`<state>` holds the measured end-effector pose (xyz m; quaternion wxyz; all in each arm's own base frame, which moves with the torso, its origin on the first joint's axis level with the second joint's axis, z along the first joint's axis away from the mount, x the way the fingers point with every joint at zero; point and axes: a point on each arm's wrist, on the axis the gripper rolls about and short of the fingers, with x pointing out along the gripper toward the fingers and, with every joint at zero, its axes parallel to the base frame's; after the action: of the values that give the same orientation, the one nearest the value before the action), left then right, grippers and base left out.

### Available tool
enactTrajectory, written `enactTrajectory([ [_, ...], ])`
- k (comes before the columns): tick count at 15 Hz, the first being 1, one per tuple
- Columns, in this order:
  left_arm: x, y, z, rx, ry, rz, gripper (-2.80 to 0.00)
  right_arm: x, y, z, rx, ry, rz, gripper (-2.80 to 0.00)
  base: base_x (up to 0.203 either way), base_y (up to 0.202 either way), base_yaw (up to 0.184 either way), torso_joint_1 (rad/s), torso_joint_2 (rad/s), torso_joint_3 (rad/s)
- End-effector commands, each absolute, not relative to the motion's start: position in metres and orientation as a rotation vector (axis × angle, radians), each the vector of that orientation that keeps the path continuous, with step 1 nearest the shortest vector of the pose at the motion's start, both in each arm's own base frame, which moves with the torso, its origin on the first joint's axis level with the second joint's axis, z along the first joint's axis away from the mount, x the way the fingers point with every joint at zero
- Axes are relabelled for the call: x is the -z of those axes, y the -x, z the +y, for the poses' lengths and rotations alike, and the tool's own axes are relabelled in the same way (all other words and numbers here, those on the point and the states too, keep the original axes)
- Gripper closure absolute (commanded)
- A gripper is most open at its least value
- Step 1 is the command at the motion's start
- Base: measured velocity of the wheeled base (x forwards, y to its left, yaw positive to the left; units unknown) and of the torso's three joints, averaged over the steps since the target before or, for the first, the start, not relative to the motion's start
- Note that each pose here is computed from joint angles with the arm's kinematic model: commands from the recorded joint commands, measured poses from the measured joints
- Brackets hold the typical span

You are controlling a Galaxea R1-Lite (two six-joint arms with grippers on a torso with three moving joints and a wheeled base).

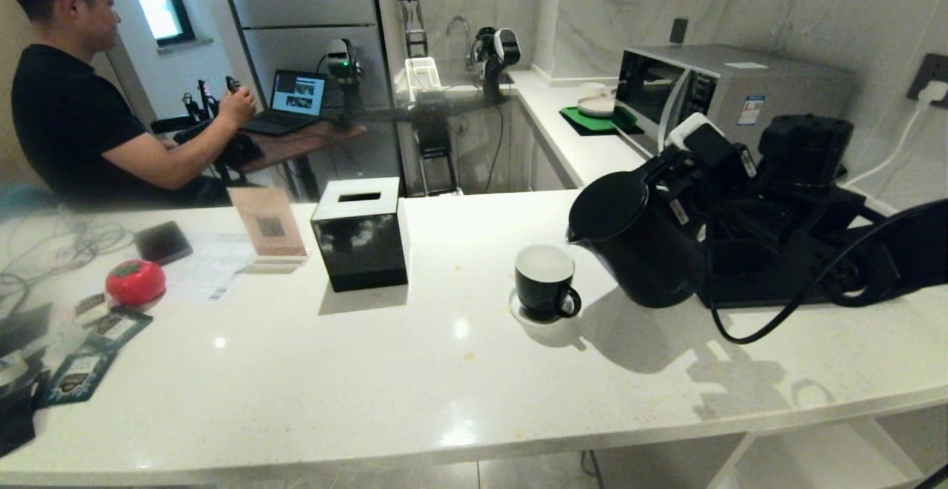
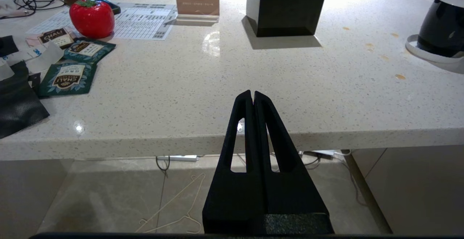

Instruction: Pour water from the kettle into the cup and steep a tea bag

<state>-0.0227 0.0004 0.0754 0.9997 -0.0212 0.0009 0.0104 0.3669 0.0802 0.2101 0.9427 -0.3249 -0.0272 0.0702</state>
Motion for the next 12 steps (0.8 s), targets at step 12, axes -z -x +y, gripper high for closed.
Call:
enactTrajectory([
  [12,-0.0754,0.0227,0.0004,-0.022,0.043,0.003,0.00,-0.2145,-0.3711,0.0860,-0.144,0.760,-0.093,0.00,0.000,0.000,0.000,0.000,0.00,0.000],
])
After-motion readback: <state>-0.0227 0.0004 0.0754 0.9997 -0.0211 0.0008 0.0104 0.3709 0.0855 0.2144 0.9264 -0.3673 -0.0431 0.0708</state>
